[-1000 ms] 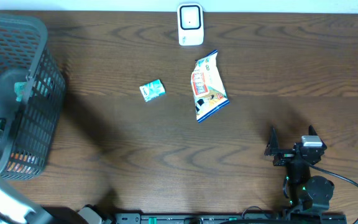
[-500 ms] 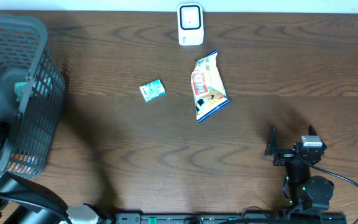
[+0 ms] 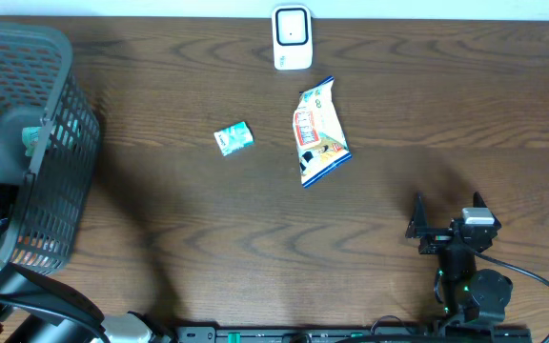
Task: Scan the item barcode
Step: 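Reach into the basket and grasp the orange tissue pack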
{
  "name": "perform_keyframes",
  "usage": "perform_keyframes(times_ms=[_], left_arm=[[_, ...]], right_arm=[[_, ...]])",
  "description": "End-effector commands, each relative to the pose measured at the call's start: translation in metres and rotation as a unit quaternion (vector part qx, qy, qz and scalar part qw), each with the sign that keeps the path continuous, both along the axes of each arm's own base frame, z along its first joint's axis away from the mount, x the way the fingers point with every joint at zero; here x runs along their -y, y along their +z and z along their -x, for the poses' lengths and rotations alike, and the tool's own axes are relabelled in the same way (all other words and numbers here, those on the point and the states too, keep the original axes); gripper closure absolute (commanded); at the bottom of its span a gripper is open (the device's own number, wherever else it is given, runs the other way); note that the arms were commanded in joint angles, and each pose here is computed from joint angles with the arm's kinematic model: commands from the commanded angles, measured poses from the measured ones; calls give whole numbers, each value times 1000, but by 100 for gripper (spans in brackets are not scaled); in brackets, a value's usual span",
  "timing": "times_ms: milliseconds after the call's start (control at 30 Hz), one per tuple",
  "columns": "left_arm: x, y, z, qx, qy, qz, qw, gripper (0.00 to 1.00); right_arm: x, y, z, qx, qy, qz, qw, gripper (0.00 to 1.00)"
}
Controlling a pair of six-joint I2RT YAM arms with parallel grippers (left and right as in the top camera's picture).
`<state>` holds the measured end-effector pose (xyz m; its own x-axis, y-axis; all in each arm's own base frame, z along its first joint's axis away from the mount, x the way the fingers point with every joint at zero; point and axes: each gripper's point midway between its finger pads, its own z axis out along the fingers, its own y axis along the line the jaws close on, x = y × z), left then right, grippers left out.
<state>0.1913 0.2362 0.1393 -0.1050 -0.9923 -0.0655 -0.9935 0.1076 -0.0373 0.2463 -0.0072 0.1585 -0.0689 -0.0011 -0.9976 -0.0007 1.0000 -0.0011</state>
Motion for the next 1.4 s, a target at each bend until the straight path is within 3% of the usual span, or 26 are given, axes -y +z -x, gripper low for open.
perform_keyframes(times_ms=[0, 300, 533, 967, 1067, 1167, 1367], left_arm=[[3, -7, 5, -11, -8, 11, 1000, 2], [-3, -22, 9, -42, -6, 15, 999, 2], [-18, -54, 20, -111, -7, 19, 994, 2], [-12, -101, 13, -126, -10, 80, 989, 2], [-11, -114, 14, -130, -10, 86, 988, 7], [-9, -127, 15, -137, -11, 94, 986, 21], [-8, -128, 13, -134, -10, 100, 986, 91]], right_arm=[[2, -1, 0, 0, -5, -5, 1000, 1], [2, -1, 0, 0, -5, -5, 1000, 1], [2, -1, 0, 0, -5, -5, 1000, 1], [2, -1, 0, 0, -5, -5, 1000, 1], [2, -1, 0, 0, -5, -5, 1000, 1], [2, -1, 0, 0, -5, -5, 1000, 1], [2, -1, 0, 0, -5, -5, 1000, 1]])
